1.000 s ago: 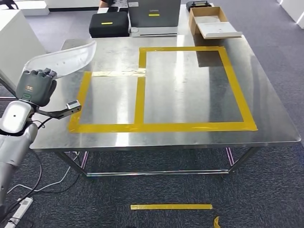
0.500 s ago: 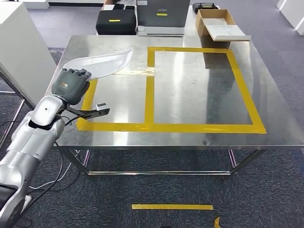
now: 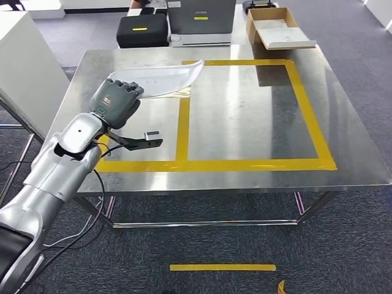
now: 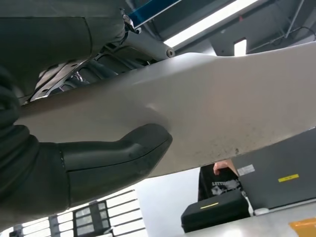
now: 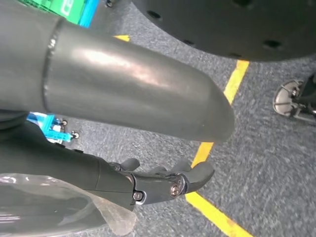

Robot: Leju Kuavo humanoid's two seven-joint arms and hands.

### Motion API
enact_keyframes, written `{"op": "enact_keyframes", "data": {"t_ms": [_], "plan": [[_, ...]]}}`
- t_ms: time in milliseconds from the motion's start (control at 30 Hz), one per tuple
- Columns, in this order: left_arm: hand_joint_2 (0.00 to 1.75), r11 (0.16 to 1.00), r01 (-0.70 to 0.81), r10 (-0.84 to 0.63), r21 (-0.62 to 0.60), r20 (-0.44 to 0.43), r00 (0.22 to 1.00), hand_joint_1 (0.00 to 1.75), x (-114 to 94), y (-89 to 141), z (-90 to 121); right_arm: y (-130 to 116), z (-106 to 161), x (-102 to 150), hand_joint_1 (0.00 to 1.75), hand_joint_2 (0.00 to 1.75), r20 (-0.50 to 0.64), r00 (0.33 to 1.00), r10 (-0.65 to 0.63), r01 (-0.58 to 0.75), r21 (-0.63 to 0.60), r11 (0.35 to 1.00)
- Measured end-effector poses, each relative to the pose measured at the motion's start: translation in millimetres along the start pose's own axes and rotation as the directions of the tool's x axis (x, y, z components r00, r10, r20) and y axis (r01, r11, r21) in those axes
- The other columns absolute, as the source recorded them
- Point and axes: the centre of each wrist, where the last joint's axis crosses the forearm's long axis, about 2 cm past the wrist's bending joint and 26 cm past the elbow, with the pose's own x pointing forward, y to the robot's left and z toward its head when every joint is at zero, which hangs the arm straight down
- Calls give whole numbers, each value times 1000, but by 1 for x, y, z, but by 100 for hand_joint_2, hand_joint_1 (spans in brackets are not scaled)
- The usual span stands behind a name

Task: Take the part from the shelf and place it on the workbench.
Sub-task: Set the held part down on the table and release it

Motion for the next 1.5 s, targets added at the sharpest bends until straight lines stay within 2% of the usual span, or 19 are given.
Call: {"op": "enact_keyframes", "data": {"t_ms": [33,67,200,967,1500], "plan": [[175,1000,6,-6,-2,0,1000,0,0,0,0,0,0,0,0,0,-1,1000,0,0,1,1000],[175,1000,13,-13,-1,0,1000,0,0,0,0,1,0,-1,0,0,-2,1000,0,0,1,1000],[0,998,48,-48,28,-1,999,0,-1,3,-2,1,0,-1,0,0,-1,1000,1,-1,2,1000],[0,993,116,-115,22,-26,993,0,-7,-6,6,3,0,-3,0,0,-2,1000,0,0,-2,1000],[0,992,127,-127,20,5,992,0,-6,-6,7,3,0,-3,0,0,4,1000,-3,3,1,1000]]}}
